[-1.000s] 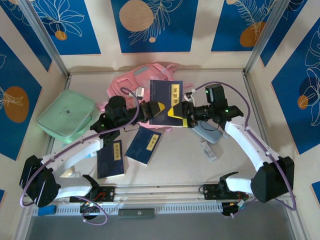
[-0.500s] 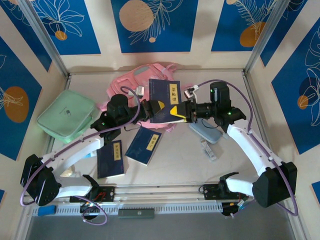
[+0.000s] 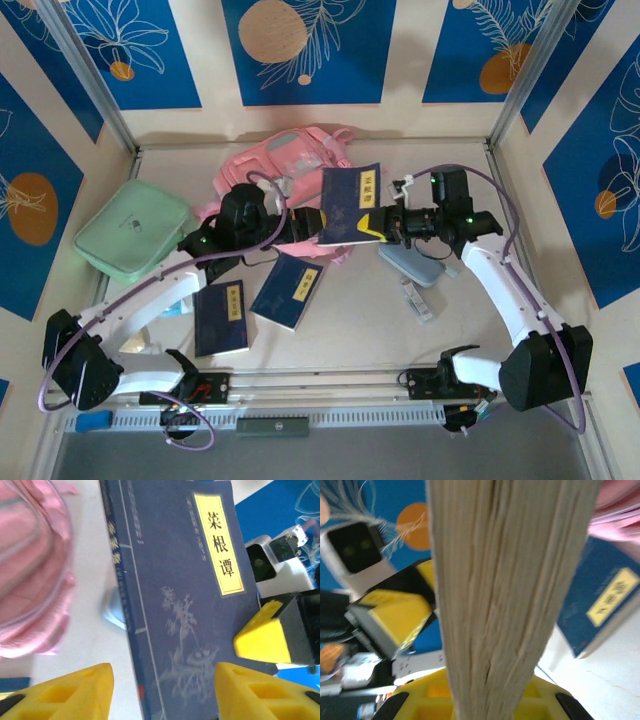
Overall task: Pack the student bag
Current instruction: Open the student bag at the top-center of the table.
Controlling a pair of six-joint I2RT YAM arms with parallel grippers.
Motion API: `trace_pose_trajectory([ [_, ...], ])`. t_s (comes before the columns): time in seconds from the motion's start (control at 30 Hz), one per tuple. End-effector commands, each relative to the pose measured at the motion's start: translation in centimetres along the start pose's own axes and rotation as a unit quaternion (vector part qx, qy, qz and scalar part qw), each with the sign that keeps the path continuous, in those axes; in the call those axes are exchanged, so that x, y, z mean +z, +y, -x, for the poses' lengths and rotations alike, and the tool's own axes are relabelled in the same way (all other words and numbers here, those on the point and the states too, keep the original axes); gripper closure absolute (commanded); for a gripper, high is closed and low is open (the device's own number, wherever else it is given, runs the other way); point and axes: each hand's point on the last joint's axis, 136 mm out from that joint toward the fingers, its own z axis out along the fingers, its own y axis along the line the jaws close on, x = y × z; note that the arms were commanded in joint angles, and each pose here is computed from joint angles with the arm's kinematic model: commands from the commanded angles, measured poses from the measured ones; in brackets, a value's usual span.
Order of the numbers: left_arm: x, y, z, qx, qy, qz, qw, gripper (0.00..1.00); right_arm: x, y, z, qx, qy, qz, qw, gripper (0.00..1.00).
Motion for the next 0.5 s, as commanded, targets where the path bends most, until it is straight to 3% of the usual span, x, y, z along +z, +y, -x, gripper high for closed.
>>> trace_pose_trajectory([
  [0.0, 0.4, 4.2, -0.7, 0.165, 0.060, 0.112, 0.978, 0.38, -2.1, -3.2, 0.4, 0.026, -0.028, -0.068, 0.997, 1.00],
  [0.23, 6.1, 8.7, -1.3, 0.305, 0.156, 0.160, 0.926, 0.38, -4.9, -7.2, 2.1, 0.082, -0.086, -0.107, 0.987, 1.00],
  [0.33, 8.3, 11.3, -0.8, 0.342, 0.182, 0.200, 0.900, 0.38, -5.5, -7.7, 2.6, 0.097, -0.096, -0.096, 0.986, 1.00],
  [0.47, 11.1, 13.7, -0.1, 0.358, 0.199, 0.225, 0.884, 0.37, -5.6, -8.1, 2.9, 0.101, -0.100, -0.096, 0.985, 1.00],
])
